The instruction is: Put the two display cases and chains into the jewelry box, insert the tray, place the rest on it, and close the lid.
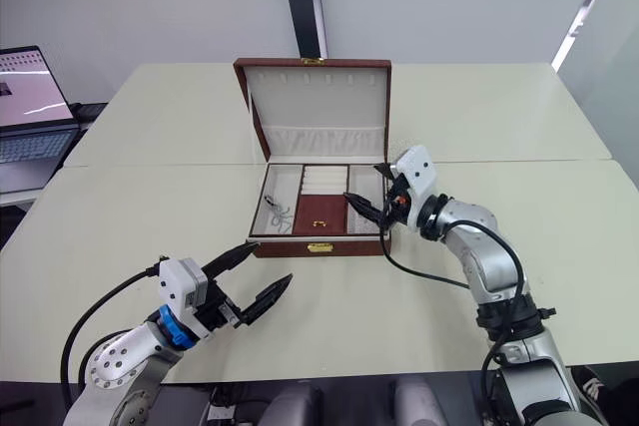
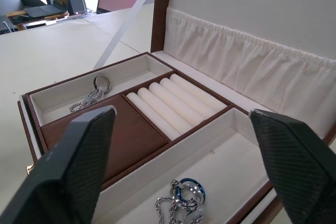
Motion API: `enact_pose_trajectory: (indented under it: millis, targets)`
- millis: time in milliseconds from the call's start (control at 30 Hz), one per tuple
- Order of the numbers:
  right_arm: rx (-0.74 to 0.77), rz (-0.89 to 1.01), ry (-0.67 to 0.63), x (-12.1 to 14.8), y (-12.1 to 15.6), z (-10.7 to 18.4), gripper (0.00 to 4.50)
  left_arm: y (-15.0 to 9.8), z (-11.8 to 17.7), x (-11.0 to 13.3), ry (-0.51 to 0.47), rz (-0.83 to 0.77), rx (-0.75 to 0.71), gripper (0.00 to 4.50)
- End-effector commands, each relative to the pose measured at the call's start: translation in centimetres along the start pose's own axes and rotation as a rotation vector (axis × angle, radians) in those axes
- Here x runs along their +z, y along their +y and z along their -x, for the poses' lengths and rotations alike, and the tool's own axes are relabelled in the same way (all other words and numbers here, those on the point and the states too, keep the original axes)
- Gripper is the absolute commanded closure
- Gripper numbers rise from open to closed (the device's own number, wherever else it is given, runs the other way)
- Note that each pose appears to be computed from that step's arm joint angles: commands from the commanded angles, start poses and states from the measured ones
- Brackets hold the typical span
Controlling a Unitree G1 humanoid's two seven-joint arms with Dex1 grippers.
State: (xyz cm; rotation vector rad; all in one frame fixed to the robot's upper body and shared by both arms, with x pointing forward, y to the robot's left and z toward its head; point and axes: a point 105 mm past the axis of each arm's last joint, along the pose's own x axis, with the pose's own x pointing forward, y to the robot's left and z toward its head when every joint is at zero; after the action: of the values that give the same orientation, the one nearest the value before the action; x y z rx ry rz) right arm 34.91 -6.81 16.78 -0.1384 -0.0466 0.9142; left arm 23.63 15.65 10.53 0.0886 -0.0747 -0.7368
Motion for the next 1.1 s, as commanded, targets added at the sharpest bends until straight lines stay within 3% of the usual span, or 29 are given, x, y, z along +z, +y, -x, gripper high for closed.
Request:
enact_pose_trajectory:
  millis: [33, 300, 567, 700, 833, 1000, 1100]
  targets:
    - [0.004, 0.018, -0.053, 1.4, -0.1, 0.7, 0.02, -0.2, -0.5, 1.2, -0.031, -0.024, -0.01, 0.0]
    - [0.05, 0.027, -0.014, 0.7, -0.8, 3.8, 0.02, 2.0, 0.3, 1.3, 0.007, 0.026, 0.026, 0.0]
    - [0.071, 0.028, 0.139, -1.9, -3.0, 9.7, 0.02, 6.8, 4.5, 0.7, 0.156, 0.003, 0.075, 0.0]
    - [0.005, 0.047, 0.202, -3.1, -4.9, 11.8, 0.02, 10.1, 6.4, 0.9, 0.191, -0.027, 0.176, 0.0]
    - [-0.026, 0.066, 0.191, -3.2, -5.7, 11.3, 0.02, 12.9, 6.5, 1.6, 0.182, -0.078, 0.288, 0.0]
    - [-0.052, 0.063, 0.159, -3.6, -5.6, 9.3, 0.02, 14.3, 4.9, 1.4, 0.183, -0.064, 0.329, 0.0]
    - [-0.069, 0.062, 0.162, -4.1, -5.7, 8.2, 0.59, 15.4, 4.1, 1.0, 0.197, -0.07, 0.377, 0.0]
